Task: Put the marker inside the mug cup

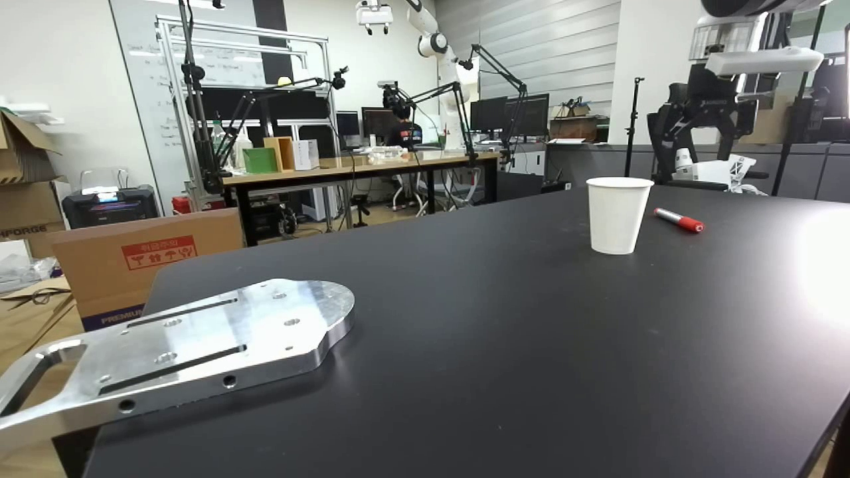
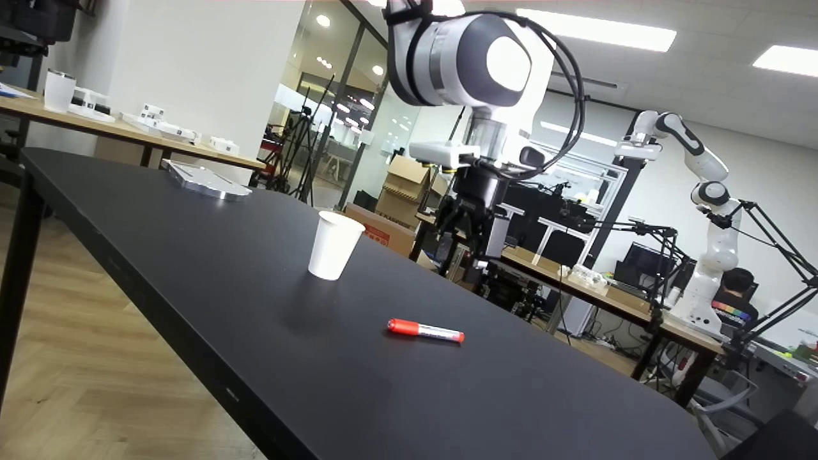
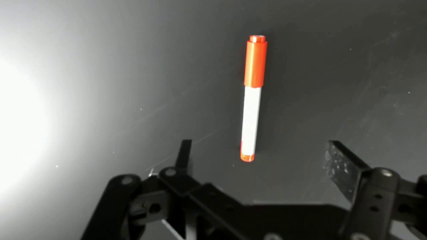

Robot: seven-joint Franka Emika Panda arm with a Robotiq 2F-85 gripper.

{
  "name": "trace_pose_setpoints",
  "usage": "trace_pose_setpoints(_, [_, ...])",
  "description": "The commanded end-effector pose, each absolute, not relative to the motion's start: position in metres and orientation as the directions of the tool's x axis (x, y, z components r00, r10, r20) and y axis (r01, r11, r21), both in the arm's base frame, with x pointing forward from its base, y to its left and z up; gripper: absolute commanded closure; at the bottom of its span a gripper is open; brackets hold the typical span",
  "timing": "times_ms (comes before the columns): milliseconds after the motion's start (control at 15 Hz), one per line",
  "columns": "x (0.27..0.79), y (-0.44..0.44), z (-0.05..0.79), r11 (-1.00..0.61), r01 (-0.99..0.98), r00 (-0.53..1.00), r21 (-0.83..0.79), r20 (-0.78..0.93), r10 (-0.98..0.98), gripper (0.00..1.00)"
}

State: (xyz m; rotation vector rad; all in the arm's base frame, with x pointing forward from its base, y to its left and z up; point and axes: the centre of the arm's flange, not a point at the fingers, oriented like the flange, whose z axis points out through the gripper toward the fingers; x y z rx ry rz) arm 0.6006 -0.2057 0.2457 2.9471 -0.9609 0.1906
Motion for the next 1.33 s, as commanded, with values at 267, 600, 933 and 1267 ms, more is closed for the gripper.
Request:
trace_pose_setpoints(267, [0.6,-0.207,0.231,-0.807,-0.59,0.802,0.004,0.119,-0.586,0.0])
trace_pose_setpoints(600, [0.603,-0.205,0.221,-0.802,-0.597,0.797,-0.013,0.109,-0.594,0.0])
trace_pose_setpoints(933, [0.605,-0.197,0.186,-0.762,-0.645,0.759,-0.063,0.067,-0.648,0.0])
trace_pose_setpoints(1267, [0.603,-0.192,0.153,-0.74,-0.667,0.739,-0.084,0.046,-0.672,0.0])
